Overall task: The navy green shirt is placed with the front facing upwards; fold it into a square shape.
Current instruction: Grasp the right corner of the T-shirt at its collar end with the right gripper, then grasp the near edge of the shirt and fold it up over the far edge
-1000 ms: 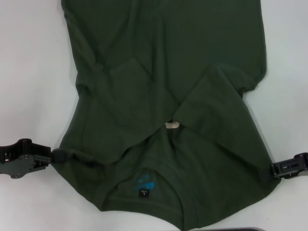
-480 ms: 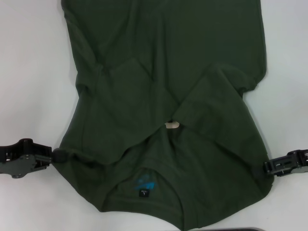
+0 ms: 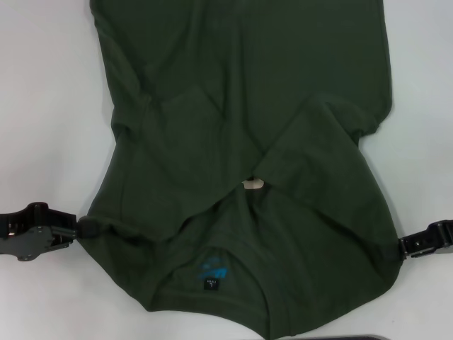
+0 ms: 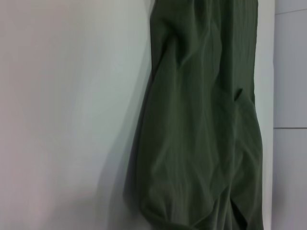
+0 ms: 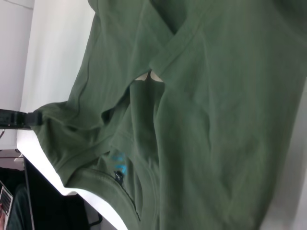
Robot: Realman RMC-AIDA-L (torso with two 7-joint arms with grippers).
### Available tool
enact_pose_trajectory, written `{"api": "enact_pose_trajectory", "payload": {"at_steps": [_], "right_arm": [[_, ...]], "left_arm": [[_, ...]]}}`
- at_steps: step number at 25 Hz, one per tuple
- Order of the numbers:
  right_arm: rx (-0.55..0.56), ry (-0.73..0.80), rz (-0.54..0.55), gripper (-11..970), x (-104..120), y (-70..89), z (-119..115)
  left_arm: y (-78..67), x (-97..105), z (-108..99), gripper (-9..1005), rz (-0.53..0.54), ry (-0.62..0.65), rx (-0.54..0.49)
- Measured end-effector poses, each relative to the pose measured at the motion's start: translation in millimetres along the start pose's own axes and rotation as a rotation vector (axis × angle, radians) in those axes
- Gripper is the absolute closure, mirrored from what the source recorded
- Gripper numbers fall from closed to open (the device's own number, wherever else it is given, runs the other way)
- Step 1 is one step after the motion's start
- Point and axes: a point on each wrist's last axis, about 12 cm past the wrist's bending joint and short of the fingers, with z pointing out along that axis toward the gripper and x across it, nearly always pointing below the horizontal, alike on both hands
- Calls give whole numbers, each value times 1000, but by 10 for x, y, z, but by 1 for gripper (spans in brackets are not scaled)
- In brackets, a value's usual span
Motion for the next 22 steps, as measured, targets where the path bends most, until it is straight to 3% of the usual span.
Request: {"api": "enact_pose_trajectory", "payload": {"at_steps": [6,12,22], "right_arm": [[5,8,6,753,2,-3,-11],[20,30,20,930,23,-18,-53],[121,99,41,932,48,-12,-332]], "left_arm": [[-2,1,2,954,1,4,-1],[-2,5,0,955,4,15,-6],[4,68,-36,955,30,145,-65]]}}
